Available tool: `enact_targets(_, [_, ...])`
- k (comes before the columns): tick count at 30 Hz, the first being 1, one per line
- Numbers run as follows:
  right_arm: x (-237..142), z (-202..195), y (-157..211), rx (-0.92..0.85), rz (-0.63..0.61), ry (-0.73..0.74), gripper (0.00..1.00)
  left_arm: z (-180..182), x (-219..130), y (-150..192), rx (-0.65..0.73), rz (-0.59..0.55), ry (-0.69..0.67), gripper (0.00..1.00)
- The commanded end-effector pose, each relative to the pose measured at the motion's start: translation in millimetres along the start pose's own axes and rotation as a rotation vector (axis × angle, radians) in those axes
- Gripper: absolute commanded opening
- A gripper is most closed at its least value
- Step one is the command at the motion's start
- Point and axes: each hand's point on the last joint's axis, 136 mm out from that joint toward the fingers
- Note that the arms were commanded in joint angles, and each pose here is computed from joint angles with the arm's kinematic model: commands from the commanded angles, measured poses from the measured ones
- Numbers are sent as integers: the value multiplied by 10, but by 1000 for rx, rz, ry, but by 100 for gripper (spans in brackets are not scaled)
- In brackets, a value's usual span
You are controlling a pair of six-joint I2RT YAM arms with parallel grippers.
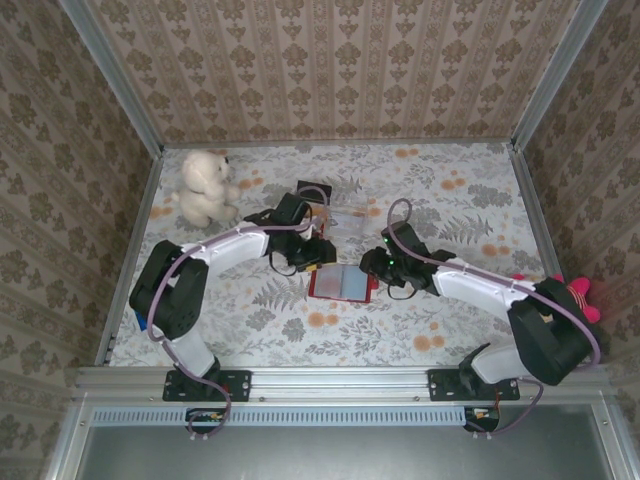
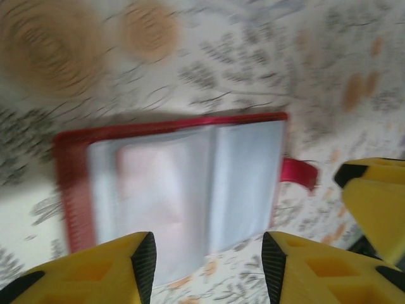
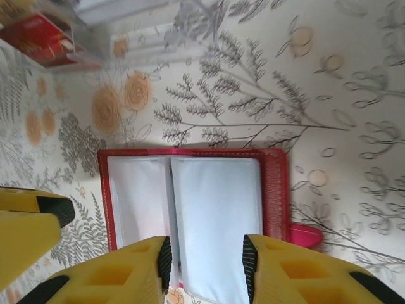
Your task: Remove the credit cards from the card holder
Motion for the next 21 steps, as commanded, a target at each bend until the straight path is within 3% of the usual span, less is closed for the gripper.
enact_targets(1, [98,183,132,-42,77,-28,38,174,57,201,-53,54,-65,52])
enact_targets(15, [393,68,306,-41,169,64,37,147,247,226,-61,106,-30,54])
enact_targets(21, [427,27,322,-41,178,80,37,37,293,215,-27,114,-14,47])
Point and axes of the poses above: each hand's point on the last joint's axis, 136 mm out from that joint toward the fingers, its own x axis out along the fingers, its own z axis along the line the jaws close on, y = z × x, and after that the axes turned 11 degrees about x, right-handed
